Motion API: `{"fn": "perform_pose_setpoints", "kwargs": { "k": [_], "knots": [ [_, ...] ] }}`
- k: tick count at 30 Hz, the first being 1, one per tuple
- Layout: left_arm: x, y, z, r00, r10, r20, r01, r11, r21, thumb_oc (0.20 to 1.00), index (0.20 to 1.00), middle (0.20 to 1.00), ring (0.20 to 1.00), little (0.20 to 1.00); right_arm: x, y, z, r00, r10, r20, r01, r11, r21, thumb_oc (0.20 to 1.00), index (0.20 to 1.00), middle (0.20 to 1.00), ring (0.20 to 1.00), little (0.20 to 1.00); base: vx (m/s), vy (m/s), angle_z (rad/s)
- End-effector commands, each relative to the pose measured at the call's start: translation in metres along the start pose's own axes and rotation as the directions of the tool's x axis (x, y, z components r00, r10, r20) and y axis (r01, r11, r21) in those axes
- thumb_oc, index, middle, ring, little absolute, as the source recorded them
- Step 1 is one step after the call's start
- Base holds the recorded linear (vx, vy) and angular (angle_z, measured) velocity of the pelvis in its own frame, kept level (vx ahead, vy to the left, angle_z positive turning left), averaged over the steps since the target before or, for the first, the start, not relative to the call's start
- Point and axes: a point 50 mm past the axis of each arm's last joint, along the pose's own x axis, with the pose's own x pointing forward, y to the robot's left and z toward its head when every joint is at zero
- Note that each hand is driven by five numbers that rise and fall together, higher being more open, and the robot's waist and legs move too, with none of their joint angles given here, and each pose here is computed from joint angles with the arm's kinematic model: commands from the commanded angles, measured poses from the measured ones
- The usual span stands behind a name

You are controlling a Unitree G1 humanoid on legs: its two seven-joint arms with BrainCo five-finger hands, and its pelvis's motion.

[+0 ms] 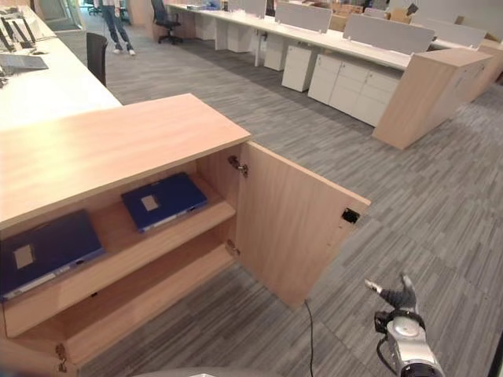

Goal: Put the empty folder in the office cabinet

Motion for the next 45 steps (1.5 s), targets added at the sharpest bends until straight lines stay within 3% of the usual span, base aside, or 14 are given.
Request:
{"fn": "perform_pose_setpoints", "kwargs": {
  "k": [1,9,10,11,12,13,14,15,19,23,37,45],
  "knots": [
    [-0.001,0.014,0.016,0.997,0.074,0.017,-0.073,0.994,-0.08,1.0,1.0,1.0,1.0,1.0,0.009,-0.002,0.057,0.973,-0.055,0.225,0.039,0.996,0.074,1.0,1.0,1.0,1.0,1.0,-0.08,-0.131,-0.42],
    [0.0,0.006,0.002,0.997,0.074,-0.02,-0.076,0.992,-0.1,1.0,1.0,1.0,1.0,1.0,0.006,-0.007,0.093,0.934,-0.061,0.353,0.03,0.995,0.093,1.0,1.0,1.0,1.0,1.0,0.0,0.038,-0.2],
    [-0.003,0.02,0.032,0.984,0.101,0.148,-0.077,0.984,-0.16,1.0,1.0,1.0,1.0,1.0,0.005,-0.027,0.095,0.924,-0.113,0.364,0.087,0.992,0.086,1.0,1.0,1.0,1.0,1.0,0.0,0.197,-0.29],
    [0.0,0.004,0.0,0.998,0.012,0.058,-0.006,0.995,-0.104,1.0,1.0,1.0,1.0,1.0,0.013,-0.028,0.087,0.943,-0.125,0.309,0.101,0.99,0.094,1.0,1.0,1.0,1.0,1.0,0.01,0.216,-0.12],
    [-0.002,0.011,0.019,0.989,0.023,0.145,0.001,0.986,-0.165,1.0,1.0,1.0,1.0,1.0,0.012,-0.038,0.097,0.926,-0.15,0.346,0.128,0.988,0.086,1.0,1.0,1.0,1.0,1.0,0.01,0.239,-0.03],
    [-0.005,0.008,0.019,0.979,-0.039,0.202,0.063,0.992,-0.114,1.0,1.0,1.0,1.0,1.0,0.013,-0.049,0.1,0.923,-0.16,0.351,0.14,0.987,0.083,1.0,1.0,1.0,1.0,1.0,0.06,0.298,-0.18],
    [-0.001,0.009,-0.022,1.0,0.008,-0.024,-0.009,0.998,-0.059,1.0,1.0,1.0,1.0,1.0,0.016,-0.037,0.094,0.936,-0.141,0.322,0.129,0.99,0.061,1.0,1.0,1.0,1.0,1.0,0.04,0.233,-0.15],
    [0.0,0.009,-0.021,1.0,0.008,-0.022,-0.009,0.998,-0.059,1.0,1.0,1.0,1.0,1.0,0.016,-0.037,0.094,0.936,-0.142,0.322,0.129,0.99,0.062,1.0,1.0,1.0,1.0,1.0,0.05,0.181,-0.08],
    [0.0,0.013,0.009,0.997,0.071,0.025,-0.071,0.997,-0.026,1.0,1.0,1.0,1.0,1.0,0.002,-0.021,0.099,0.918,-0.086,0.388,0.057,0.995,0.086,1.0,1.0,1.0,1.0,1.0,0.0,0.037,0.1],
    [-0.007,-0.027,0.068,0.977,0.0,0.215,0.004,1.0,-0.022,1.0,1.0,1.0,1.0,1.0,0.003,-0.012,0.093,0.932,-0.078,0.354,0.039,0.993,0.116,1.0,1.0,1.0,1.0,1.0,0.09,-0.17,0.37],
    [-0.001,-0.021,0.018,0.994,-0.036,0.101,0.046,0.994,-0.096,1.0,1.0,1.0,1.0,1.0,0.009,-0.023,0.108,0.918,-0.032,0.395,0.0,0.997,0.083,1.0,1.0,1.0,1.0,1.0,0.09,-0.179,0.17],
    [-0.001,-0.017,0.017,0.994,-0.039,0.104,0.049,0.994,-0.102,1.0,1.0,1.0,1.0,1.0,0.015,-0.023,0.118,0.912,-0.008,0.41,-0.025,0.997,0.075,1.0,1.0,1.0,1.0,1.0,0.02,-0.097,0.05]
  ]
}}
